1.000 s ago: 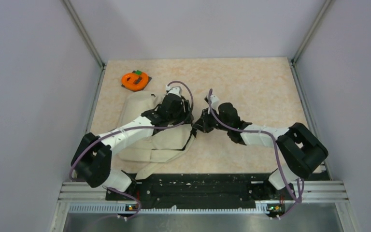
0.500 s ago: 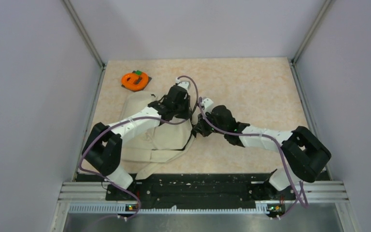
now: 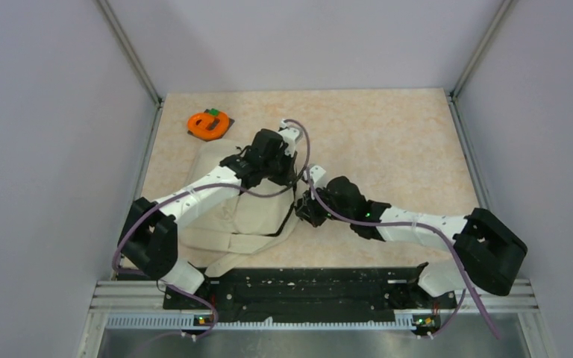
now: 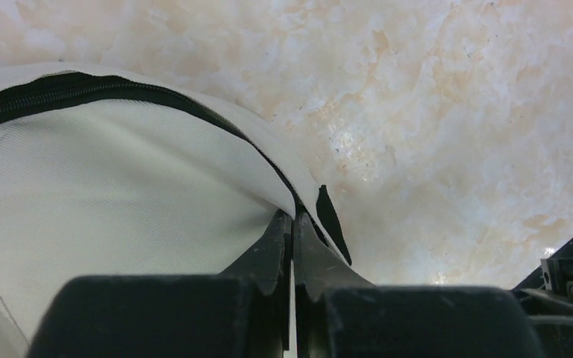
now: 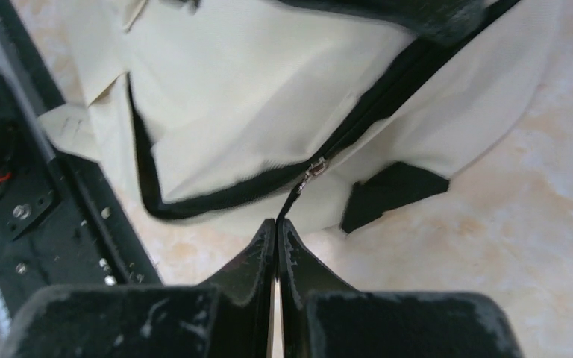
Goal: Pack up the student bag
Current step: Zip the student bag at the center of the board.
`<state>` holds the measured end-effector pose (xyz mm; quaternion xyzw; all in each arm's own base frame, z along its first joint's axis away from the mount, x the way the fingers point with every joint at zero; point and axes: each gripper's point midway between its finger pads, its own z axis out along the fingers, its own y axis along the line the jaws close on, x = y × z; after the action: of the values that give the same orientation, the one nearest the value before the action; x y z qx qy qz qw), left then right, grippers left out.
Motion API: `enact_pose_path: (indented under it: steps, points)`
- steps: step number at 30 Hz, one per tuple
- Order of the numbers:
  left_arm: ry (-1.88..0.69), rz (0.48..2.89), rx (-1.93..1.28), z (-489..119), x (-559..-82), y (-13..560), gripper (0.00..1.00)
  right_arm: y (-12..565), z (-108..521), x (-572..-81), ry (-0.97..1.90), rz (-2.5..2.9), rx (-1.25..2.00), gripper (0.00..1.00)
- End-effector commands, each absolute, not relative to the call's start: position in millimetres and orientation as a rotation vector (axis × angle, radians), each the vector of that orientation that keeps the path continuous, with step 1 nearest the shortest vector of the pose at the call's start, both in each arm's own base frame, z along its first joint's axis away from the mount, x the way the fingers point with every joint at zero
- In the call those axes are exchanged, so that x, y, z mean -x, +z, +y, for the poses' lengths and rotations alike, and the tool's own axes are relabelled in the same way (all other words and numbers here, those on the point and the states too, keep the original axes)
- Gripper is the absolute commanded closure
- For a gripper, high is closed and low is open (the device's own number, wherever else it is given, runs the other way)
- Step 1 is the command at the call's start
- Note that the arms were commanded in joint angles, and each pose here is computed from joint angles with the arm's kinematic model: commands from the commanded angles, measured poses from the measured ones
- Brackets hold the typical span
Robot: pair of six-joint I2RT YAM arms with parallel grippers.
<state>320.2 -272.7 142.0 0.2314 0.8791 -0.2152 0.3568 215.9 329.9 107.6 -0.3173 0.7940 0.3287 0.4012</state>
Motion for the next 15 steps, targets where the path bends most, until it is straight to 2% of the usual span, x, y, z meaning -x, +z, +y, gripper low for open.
enact_pose_path:
  steps: [1, 6, 12, 14, 15]
  points:
    - [-0.599, 2.052, -0.574, -280.2, -344.6, 201.1, 1.0, 130.6, 356.5, -170.2, 1.038, 1.895, 0.919, 1.0]
    - [-0.538, 2.037, -0.576, -261.6, -351.7, 207.7, 1.0, 131.1, 343.3, -163.1, 1.013, 1.899, 0.894, 1.0]
    - [-0.681, 2.034, -0.548, -274.0, -344.2, 207.0, 1.0, 136.7, 341.4, -164.8, 1.034, 1.883, 0.827, 1.0]
    - [-0.694, 2.07, -0.49, -273.8, -344.1, 203.1, 0.88, 138.9, 339.1, -174.3, 0.998, 1.894, 0.76, 1.0]
    - [-0.705, 2.087, -0.469, -273.4, -342.4, 201.2, 0.76, 139.5, 336.8, -179.4, 0.971, 1.902, 0.732, 1.0]
